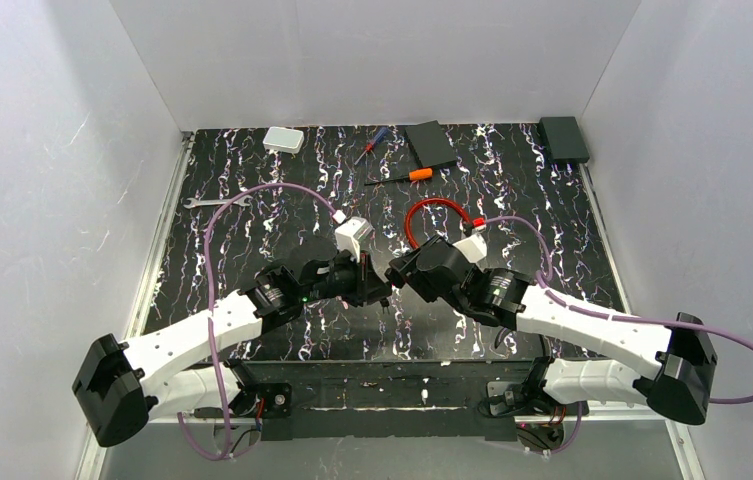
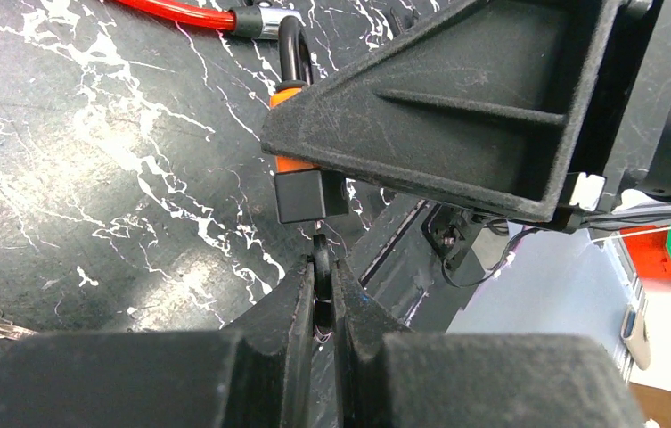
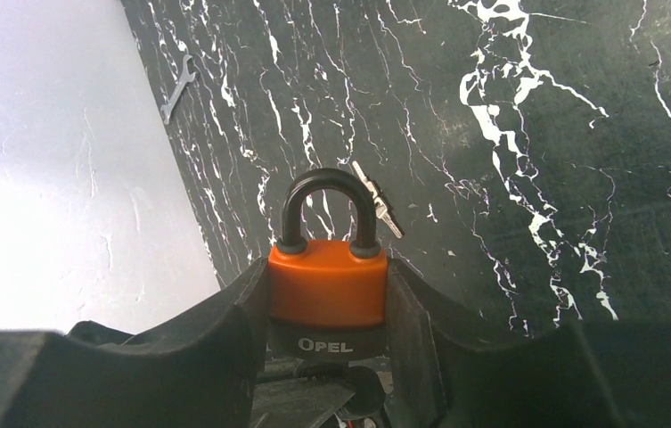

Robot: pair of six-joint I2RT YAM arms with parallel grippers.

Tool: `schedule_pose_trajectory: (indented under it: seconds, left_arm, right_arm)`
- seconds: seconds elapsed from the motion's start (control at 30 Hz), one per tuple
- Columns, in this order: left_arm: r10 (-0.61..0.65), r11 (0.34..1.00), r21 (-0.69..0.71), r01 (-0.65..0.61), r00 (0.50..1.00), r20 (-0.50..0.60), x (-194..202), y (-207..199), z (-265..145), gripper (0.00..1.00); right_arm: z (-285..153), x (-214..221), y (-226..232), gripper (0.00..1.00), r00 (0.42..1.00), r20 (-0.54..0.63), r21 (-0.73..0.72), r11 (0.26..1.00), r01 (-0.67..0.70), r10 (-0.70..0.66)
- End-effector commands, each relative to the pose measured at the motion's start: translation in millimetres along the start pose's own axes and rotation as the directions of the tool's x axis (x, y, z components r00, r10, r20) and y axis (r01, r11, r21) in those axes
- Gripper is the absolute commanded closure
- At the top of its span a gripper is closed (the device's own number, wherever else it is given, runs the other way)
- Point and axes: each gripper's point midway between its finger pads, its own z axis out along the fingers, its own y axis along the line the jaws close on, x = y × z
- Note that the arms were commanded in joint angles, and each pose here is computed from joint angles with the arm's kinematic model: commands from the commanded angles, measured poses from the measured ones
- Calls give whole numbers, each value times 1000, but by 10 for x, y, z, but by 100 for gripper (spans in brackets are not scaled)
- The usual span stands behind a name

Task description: Unlock with the key

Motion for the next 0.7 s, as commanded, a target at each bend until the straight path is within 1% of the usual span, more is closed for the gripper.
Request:
schedule_pose_trajectory:
  seconds: [0.0, 0.27, 0.43, 0.63, 0.67]
  left_arm:
    - [60, 997, -55, -46, 960, 273, -727, 8, -97, 100]
    - [66, 996, -71, -48, 958, 280, -686, 57, -140, 100]
    - [121, 990, -105, -95, 955, 272, -681, 115, -155, 100]
    - [174, 982, -116, -147, 948, 267, -677, 102, -176, 100]
    - [192, 977, -147, -157, 942, 275, -696, 137, -184, 100]
  right_arm:
    - [-237, 577, 81, 99, 967, -252, -38, 999, 31, -39]
    - [-232, 579, 93, 99, 968, -247, -31, 999, 38, -45]
    - [-235, 591, 88, 99, 965, -253, 13, 997, 76, -70]
    - [-238, 568, 93, 99, 969, -238, 37, 996, 80, -69]
    - [-248, 552, 91, 99, 970, -233, 54, 995, 87, -72]
